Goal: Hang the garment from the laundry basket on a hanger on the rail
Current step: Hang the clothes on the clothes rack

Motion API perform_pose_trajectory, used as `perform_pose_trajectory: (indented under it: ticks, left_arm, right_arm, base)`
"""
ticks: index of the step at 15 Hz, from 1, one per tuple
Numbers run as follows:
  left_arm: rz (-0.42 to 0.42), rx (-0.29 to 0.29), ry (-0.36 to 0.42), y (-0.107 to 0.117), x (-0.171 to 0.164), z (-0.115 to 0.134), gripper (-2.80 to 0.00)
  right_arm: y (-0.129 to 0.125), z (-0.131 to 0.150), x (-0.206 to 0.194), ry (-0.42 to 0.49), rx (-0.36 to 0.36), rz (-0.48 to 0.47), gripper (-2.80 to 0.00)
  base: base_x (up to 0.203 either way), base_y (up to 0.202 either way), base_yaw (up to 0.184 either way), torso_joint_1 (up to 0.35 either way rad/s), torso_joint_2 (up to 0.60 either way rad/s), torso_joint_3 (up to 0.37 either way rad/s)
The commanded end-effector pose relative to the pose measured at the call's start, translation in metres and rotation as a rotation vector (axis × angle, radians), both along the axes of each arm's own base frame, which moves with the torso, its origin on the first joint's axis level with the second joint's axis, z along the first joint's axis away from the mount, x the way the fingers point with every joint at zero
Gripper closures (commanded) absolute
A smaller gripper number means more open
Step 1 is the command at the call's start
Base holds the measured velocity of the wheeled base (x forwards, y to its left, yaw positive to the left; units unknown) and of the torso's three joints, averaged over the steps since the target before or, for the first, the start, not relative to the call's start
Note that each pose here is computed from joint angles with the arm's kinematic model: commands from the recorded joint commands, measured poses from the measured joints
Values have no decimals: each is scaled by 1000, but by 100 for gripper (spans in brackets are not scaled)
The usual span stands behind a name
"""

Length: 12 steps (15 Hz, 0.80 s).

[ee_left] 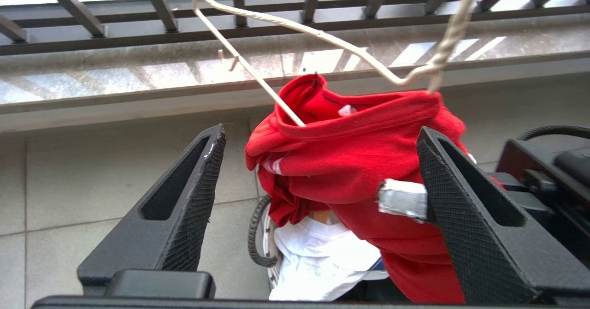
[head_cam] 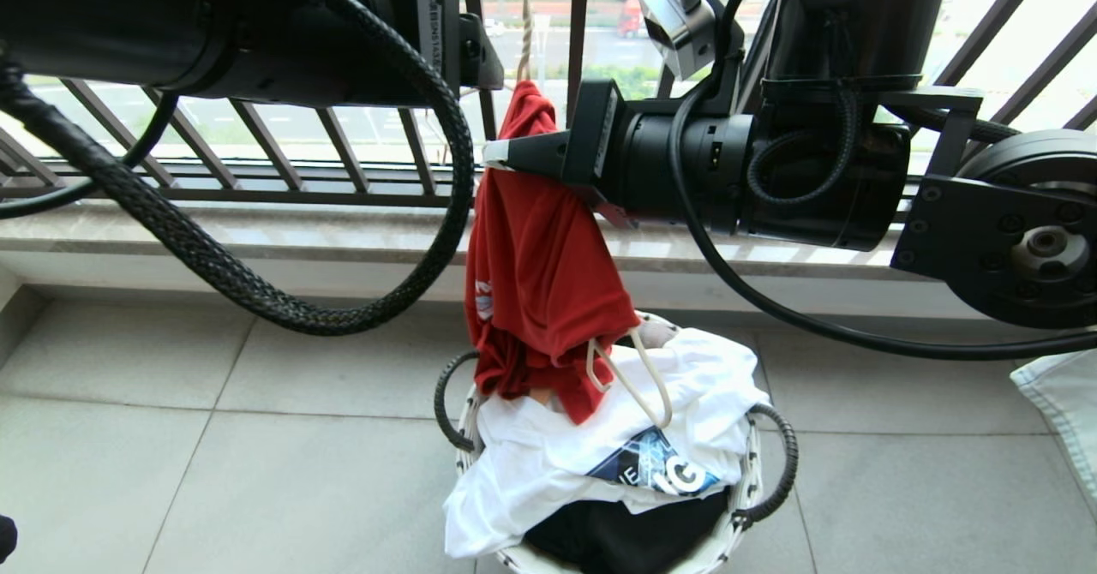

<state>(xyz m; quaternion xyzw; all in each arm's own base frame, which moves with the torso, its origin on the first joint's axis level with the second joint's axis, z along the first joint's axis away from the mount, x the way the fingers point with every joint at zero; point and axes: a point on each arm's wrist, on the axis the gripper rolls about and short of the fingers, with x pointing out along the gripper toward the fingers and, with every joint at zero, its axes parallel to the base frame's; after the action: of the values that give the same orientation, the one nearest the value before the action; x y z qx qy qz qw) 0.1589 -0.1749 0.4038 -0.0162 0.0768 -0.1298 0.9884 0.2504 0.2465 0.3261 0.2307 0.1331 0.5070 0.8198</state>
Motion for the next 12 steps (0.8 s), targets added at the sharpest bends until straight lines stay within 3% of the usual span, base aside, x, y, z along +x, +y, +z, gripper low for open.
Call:
perform_pose_trajectory:
  ticks: [1, 3, 5, 8, 10, 12]
  left_arm:
    - [146, -15, 14, 29, 18, -3, -280]
    - [229, -49, 34, 46, 34, -7, -280]
    - [250, -104, 58, 68, 51, -8, -280]
    - [201, -267, 151, 99, 69, -18, -280]
    - [191, -312, 223, 117, 84, -31, -280]
    - [129, -352, 305, 126, 102, -46, -280]
  right_arm:
    - [-3, 3, -2, -8, -2, -1, 0]
    - [-3, 1, -2, 0, -14, -1, 0]
    - [-3, -2, -2, -17, -51, 0, 0]
    - [-2, -6, -1, -21, -66, -1, 0]
    - [-5, -4, -3, -36, -70, -2, 0]
    - [-11, -1, -9, -46, -70, 0, 0]
  base:
    - [0, 0, 0, 0, 0, 0]
    - [0, 0, 0, 0, 0, 0]
    - [0, 0, 0, 0, 0, 0]
    - [0, 0, 0, 0, 0, 0]
    - [0, 0, 0, 0, 0, 0]
    - [0, 0, 0, 0, 0, 0]
